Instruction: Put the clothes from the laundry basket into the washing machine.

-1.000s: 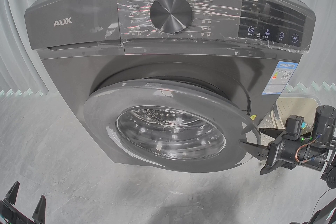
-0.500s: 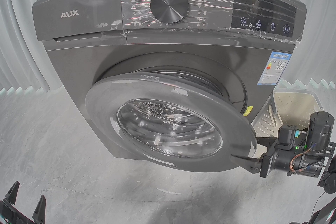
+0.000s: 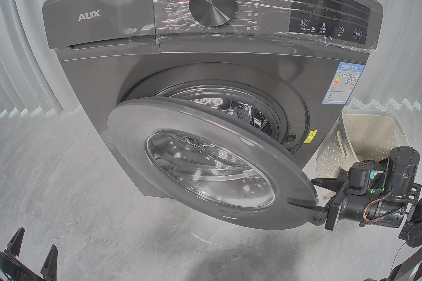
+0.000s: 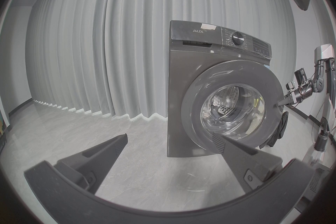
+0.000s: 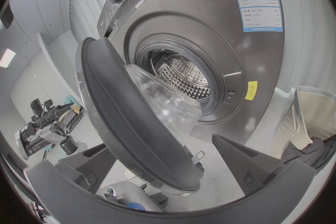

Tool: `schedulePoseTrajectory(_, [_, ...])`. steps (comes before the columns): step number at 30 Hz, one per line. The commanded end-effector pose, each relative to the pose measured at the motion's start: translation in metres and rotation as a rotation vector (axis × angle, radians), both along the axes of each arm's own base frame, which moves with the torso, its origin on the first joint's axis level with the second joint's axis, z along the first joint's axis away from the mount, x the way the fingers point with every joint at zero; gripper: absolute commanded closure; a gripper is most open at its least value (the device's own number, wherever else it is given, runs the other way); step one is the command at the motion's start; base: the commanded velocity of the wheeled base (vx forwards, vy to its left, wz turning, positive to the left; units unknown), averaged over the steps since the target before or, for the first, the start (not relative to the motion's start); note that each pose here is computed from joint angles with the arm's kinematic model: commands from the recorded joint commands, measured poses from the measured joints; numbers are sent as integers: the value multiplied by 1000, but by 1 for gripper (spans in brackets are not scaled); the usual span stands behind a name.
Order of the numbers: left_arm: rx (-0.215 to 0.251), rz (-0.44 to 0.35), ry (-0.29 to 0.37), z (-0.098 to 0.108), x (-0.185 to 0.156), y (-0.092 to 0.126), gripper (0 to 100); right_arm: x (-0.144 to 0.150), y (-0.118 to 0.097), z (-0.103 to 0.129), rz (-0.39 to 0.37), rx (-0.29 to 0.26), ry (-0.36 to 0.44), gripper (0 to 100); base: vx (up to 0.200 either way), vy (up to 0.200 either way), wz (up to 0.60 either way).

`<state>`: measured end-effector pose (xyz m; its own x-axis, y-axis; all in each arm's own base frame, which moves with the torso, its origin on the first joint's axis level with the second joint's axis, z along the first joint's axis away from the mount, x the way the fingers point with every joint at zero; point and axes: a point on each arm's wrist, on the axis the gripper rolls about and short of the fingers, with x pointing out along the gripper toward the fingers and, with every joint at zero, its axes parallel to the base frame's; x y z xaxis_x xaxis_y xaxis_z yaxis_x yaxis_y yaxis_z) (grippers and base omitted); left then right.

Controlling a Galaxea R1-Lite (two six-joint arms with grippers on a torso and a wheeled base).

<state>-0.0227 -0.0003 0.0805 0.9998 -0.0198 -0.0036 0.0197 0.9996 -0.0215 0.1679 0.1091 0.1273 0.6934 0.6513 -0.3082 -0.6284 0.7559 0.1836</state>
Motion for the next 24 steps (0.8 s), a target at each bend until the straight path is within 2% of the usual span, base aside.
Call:
schedulePoseTrajectory(1, [-2,1,3,-5,0,0,0,8,7,-14,10,-22,33,0,0,0,0])
schedulePoseTrajectory(9, [-2,1,4,-5,0,0,0,-1,22,-19,87,-10,20,0,0,0,0])
schedulePoseTrajectory(14, [0,0,4,-5,0,0,0,-16,15,-15,104,1,4,0,0,0,0])
schedulePoseTrajectory(18, [-2,1,3,-5,0,0,0,-18,10,-9,81,16,-24,0,0,0,0])
schedulePoseTrajectory(21, [-2,1,4,-5,0,0,0,-13,8,-7,39,15,-40,0,-200,0,0])
schedulePoseTrajectory(24, [-2,0,4,-5,0,0,0,-9,11,-6,32,16,-42,0,-200,0,0])
